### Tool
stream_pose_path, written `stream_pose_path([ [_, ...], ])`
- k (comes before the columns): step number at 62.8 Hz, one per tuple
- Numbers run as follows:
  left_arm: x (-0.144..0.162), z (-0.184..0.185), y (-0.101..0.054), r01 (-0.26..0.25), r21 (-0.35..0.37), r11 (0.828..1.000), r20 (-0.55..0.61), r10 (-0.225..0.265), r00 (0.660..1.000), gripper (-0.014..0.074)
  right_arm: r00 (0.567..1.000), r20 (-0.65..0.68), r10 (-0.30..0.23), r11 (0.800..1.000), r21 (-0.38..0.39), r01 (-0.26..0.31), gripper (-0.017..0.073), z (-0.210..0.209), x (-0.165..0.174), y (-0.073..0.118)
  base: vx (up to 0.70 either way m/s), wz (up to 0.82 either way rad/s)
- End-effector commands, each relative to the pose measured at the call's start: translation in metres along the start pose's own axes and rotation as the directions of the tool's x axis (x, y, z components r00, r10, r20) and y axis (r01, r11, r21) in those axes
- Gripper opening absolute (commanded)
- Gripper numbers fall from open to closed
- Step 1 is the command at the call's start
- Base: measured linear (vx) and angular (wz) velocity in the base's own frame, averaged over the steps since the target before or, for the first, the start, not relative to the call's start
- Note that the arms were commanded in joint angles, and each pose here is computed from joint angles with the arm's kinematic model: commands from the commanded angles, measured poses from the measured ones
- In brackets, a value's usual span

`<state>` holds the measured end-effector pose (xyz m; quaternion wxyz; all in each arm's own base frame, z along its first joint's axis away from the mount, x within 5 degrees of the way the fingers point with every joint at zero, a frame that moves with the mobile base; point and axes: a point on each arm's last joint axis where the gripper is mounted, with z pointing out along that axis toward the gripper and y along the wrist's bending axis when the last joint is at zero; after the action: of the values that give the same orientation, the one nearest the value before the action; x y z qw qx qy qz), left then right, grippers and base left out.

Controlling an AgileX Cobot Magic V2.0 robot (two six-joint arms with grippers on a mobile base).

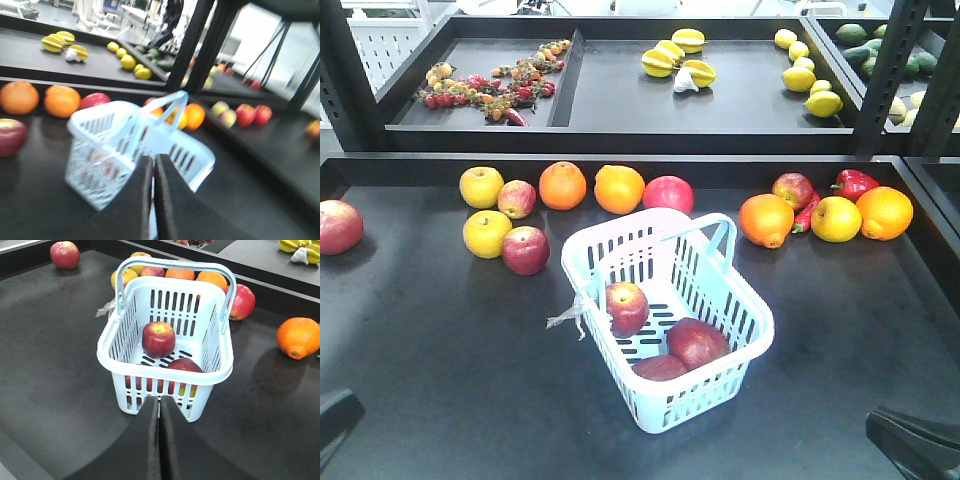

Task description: Pick three apples into basket with both arms

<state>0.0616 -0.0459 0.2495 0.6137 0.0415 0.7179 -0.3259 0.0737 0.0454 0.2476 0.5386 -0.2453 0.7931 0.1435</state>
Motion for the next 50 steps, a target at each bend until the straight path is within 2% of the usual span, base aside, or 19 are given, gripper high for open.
stream_pose_path([
  [1,-0.015,0.000,-0.005,0.200,0.050,0.978,0.092,-0.204,0.975,-0.0008,0.998,0.066,0.014,0.999,0.035,-0.016,-0.0004,-0.003,-0.012,-0.004,0.00,0.00],
  [6,-0.017,0.000,-0.005,0.305,0.082,0.949,0.124,-0.314,0.941,-0.0008,0.998,0.066,0.014,0.999,0.035,-0.016,-0.0004,-0.003,-0.012,-0.004,0.00,0.00],
  [16,-0.003,0.002,0.007,0.382,0.051,0.923,0.141,-0.385,0.912,-0.0008,0.998,0.066,0.015,0.999,0.035,-0.017,-0.0004,-0.003,-0.012,-0.004,0.00,0.00],
  [20,0.004,0.002,0.012,0.349,0.039,0.936,0.159,-0.351,0.923,-0.0008,0.998,0.066,0.015,0.999,0.035,-0.017,-0.0004,-0.003,-0.012,-0.004,0.00,0.00],
  [23,0.007,0.002,0.015,0.291,0.026,0.956,0.187,-0.291,0.938,-0.0008,0.998,0.066,0.015,0.999,0.035,-0.017,-0.0004,-0.003,-0.012,-0.004,0.00,0.00],
  [24,0.007,0.002,0.017,0.296,0.026,0.955,0.206,-0.295,0.933,-0.0008,0.998,0.066,0.015,0.999,0.035,-0.017,-0.0004,-0.003,-0.012,-0.004,0.00,0.00],
  [28,0.011,0.001,0.024,0.248,-0.014,0.969,0.260,-0.236,0.936,-0.0008,0.998,0.066,0.015,0.999,0.035,-0.017,-0.0004,-0.003,-0.012,-0.004,0.00,0.00],
  [29,0.011,0.000,0.026,0.258,-0.025,0.966,0.281,-0.241,0.929,-0.0008,0.998,0.066,0.015,0.999,0.035,-0.017,-0.0004,-0.003,-0.012,-0.004,0.00,0.00],
  [30,0.012,0.000,0.029,0.228,-0.054,0.972,0.288,-0.203,0.936,-0.0008,0.998,0.066,0.015,0.999,0.035,-0.017,-0.0004,-0.003,-0.012,-0.004,0.00,0.00],
  [31,0.013,-0.001,0.031,0.224,-0.071,0.972,0.298,-0.193,0.935,-0.0008,0.998,0.066,0.015,0.999,0.035,-0.017,-0.0004,-0.003,-0.012,-0.004,0.00,0.00],
  [36,0.019,-0.003,0.045,0.230,-0.201,0.952,0.316,-0.159,0.935,-0.0008,0.998,0.066,0.015,0.999,0.035,-0.017,-0.0004,-0.003,-0.012,-0.004,0.00,0.00],
  [37,0.021,-0.004,0.048,0.267,-0.227,0.937,0.320,-0.187,0.929,-0.0008,0.998,0.066,0.015,0.999,0.035,-0.017,-0.0004,-0.003,-0.012,-0.004,0.00,0.00],
  [38,0.022,-0.005,0.050,0.263,-0.255,0.930,0.312,-0.178,0.933,-0.0008,0.998,0.066,0.015,0.999,0.035,-0.017,-0.0004,-0.003,-0.012,-0.004,0.00,0.00],
  [39,0.023,-0.005,0.053,0.296,-0.273,0.915,0.315,-0.205,0.927,-0.0008,0.998,0.066,0.015,0.999,0.035,-0.017,-0.0004,-0.003,-0.012,-0.004,0.00,0.00],
  [42,0.028,-0.007,0.057,0.314,-0.334,0.889,0.287,-0.221,0.932,-0.0008,0.998,0.066,0.015,0.999,0.035,-0.017,-0.0004,-0.003,-0.012,-0.004,0.00,0.00],
  [43,0.031,-0.007,0.059,0.289,-0.371,0.882,0.249,-0.205,0.947,-0.0008,0.998,0.066,0.015,0.999,0.035,-0.017,-0.0004,-0.003,-0.012,-0.004,0.00,0.00],
  [44,0.032,-0.008,0.060,0.294,-0.376,0.879,0.246,-0.211,0.946,-0.0008,0.998,0.066,0.015,0.999,0.035,-0.017,-0.0004,-0.003,-0.012,-0.004,0.00,0.00],
  [47,0.039,-0.009,0.062,0.234,-0.432,0.871,0.162,-0.180,0.970,-0.0008,0.998,0.066,0.015,0.999,0.035,-0.017,-0.0004,-0.003,-0.012,-0.004,0.00,0.00],
  [50,0.046,-0.010,0.064,0.151,-0.474,0.868,0.063,-0.137,0.989,-0.0008,0.998,0.066,0.015,0.999,0.035,-0.017,-0.0004,-0.003,-0.012,-0.004,0.00,0.00],
])
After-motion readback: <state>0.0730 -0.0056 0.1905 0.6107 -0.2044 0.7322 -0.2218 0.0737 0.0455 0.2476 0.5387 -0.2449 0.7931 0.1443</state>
